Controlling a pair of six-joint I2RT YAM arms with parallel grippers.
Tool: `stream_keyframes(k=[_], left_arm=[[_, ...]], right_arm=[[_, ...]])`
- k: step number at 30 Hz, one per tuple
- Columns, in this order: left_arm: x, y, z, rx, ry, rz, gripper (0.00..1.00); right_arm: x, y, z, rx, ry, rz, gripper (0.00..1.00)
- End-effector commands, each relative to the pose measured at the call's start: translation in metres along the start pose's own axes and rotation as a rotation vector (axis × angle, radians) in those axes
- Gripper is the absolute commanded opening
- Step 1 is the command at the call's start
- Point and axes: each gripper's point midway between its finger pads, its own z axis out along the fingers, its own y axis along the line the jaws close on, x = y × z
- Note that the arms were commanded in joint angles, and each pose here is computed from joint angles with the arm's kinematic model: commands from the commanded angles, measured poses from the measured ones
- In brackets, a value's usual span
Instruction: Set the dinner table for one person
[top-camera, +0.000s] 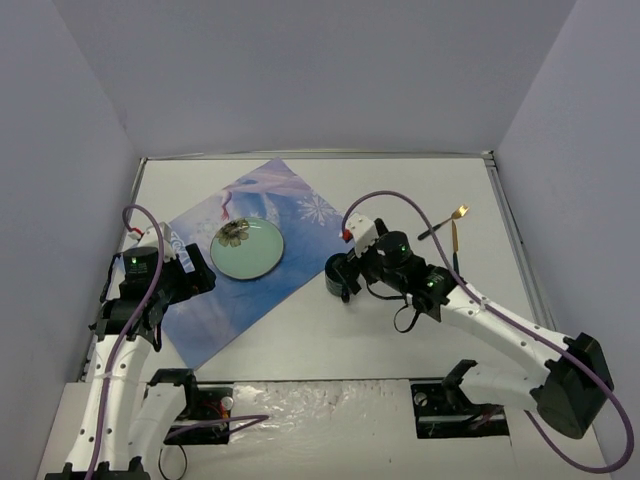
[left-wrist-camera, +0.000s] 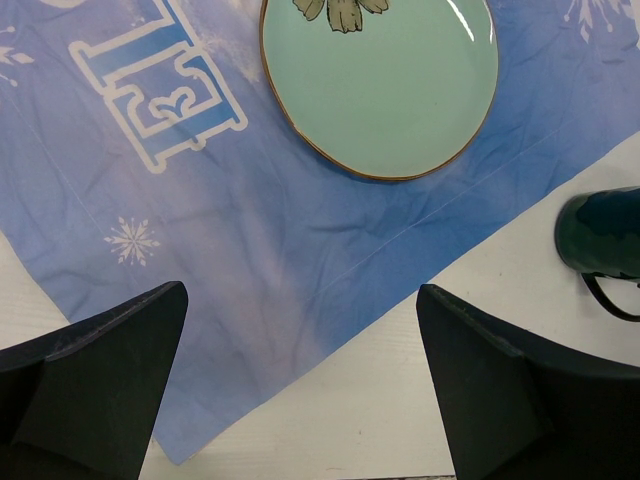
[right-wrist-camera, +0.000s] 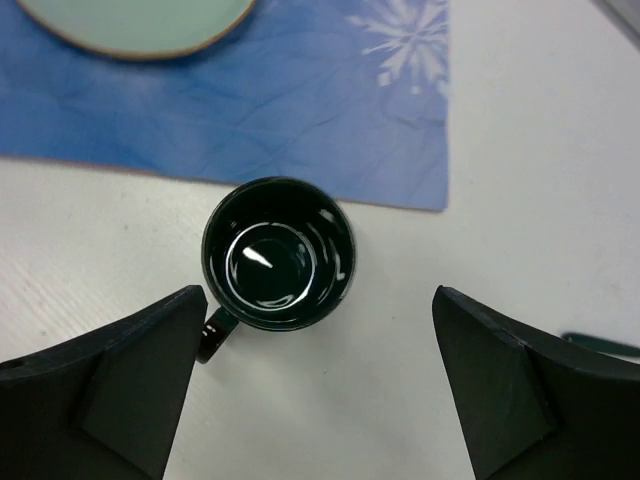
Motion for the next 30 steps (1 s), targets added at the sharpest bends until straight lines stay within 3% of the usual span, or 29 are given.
stream_keyframes(k=[1,8,14,30], left_arm=[[-0.015,-0.006,0.000,0.023,-0.053,-0.001,0.97],[-0.014,0.000,0.000,-0.009,-0.049,-0.011,0.97],[-0.014,0.001,0.000,-0.015,-0.050,-0.012,0.97],[-0.013,-0.001,-0.001,-0.010,-0.047,-0.007,0.97]], right_arm=[[-0.028,-0.038,-0.028,0.253,-0.094,0.270,0.94],[0.012,-0.014,-0.016,0.313,0.024,0.533,0.92],[0.048,0.015,-0.002,0.333,0.125,0.551,0.88],[0.062,0.039,0.025,0.374,0.119,0.564,0.61]])
